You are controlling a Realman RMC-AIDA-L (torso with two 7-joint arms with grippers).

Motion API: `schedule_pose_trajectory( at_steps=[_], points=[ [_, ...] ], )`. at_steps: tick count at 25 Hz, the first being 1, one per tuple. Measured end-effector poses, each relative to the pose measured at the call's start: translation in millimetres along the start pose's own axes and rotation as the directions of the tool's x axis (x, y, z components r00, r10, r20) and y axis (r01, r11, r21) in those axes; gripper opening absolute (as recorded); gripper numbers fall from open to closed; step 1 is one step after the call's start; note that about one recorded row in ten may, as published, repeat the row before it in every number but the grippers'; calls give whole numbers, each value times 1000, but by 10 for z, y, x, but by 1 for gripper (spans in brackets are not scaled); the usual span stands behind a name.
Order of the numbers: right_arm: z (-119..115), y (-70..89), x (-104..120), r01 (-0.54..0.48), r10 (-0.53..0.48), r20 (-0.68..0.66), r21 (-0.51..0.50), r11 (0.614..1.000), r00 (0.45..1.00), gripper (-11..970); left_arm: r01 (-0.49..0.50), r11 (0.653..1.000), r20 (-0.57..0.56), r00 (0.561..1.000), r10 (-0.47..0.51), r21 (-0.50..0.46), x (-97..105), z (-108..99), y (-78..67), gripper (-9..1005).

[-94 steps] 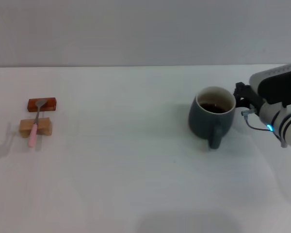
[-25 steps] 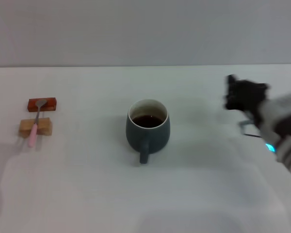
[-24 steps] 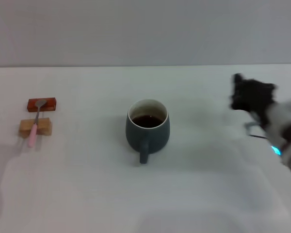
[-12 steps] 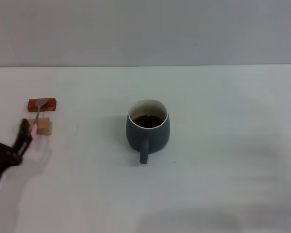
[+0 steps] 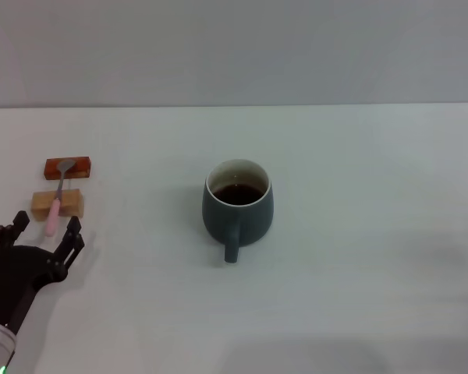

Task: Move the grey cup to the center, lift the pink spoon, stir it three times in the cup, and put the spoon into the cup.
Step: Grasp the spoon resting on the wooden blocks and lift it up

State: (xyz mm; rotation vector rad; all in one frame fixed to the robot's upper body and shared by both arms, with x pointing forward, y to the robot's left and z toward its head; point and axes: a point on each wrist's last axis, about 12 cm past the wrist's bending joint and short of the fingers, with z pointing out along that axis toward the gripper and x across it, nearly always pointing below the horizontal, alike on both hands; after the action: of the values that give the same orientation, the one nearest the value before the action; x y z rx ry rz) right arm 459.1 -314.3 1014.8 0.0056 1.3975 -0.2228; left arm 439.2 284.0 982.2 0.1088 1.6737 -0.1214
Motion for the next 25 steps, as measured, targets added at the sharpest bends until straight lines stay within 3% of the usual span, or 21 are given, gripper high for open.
schedule_pose_trajectory(
  at_steps=[25],
  points=[
    [46,43,-12,-9,9,3,-12,1000,1000,-2,-36,999,-75,997,37,7,26,189,-1,817]
  ],
)
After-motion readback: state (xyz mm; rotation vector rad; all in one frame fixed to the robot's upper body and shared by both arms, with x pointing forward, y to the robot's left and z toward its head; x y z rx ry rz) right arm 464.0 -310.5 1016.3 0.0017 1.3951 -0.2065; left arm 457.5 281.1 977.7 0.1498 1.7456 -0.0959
